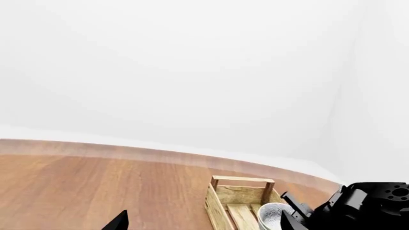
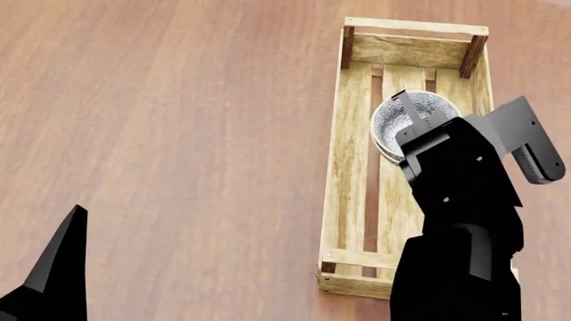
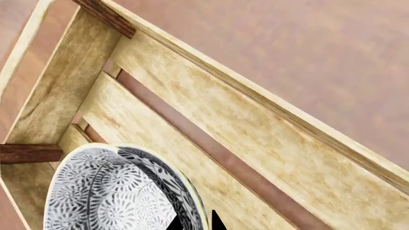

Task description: Stack the right bowl on the left bowl and place them in the tray.

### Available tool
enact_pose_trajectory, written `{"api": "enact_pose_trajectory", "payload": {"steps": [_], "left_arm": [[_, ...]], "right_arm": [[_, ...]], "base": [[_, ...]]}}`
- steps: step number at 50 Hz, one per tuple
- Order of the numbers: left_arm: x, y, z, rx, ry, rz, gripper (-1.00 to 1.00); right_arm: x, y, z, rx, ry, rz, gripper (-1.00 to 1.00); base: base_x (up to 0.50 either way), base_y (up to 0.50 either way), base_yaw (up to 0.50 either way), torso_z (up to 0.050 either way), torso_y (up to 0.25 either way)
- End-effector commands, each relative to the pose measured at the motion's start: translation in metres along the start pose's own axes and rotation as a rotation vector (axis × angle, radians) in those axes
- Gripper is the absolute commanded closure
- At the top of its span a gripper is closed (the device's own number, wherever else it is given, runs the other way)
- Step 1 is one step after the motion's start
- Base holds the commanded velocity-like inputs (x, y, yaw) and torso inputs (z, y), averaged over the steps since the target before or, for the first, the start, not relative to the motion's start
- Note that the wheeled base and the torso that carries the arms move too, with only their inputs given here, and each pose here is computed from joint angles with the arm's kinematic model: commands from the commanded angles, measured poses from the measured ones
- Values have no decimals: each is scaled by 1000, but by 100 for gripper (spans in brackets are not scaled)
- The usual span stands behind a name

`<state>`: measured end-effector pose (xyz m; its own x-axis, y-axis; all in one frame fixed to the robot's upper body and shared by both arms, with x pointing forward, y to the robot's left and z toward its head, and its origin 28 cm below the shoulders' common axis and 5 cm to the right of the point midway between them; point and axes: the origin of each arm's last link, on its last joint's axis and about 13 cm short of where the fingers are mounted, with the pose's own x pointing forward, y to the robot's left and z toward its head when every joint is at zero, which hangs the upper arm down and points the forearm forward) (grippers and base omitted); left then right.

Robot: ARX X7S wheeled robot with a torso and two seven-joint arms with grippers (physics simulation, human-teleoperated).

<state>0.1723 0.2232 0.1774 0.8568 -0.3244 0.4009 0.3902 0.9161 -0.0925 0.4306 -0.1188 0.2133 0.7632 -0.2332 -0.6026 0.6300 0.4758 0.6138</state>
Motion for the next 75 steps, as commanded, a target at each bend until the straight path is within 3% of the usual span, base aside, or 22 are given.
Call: {"api": "enact_pose_trajectory", "payload": {"steps": [1, 64, 65, 75], "left_arm": [[2, 3, 1, 7, -31, 11, -100], [3, 3, -2, 1, -22, 10, -100], [3, 3, -2, 1, -22, 9, -100], [3, 3, -2, 0, -22, 8, -100]], "right_arm": [[-2, 5, -5, 26, 12, 47, 100], [6, -9, -15, 6, 44, 30, 100], [6, -8, -15, 3, 45, 29, -100], [6, -9, -15, -13, 46, 33, -100]], "base": [[0, 0, 0, 0, 10], [0, 0, 0, 0, 0], [0, 0, 0, 0, 0], [0, 0, 0, 0, 0]]}}
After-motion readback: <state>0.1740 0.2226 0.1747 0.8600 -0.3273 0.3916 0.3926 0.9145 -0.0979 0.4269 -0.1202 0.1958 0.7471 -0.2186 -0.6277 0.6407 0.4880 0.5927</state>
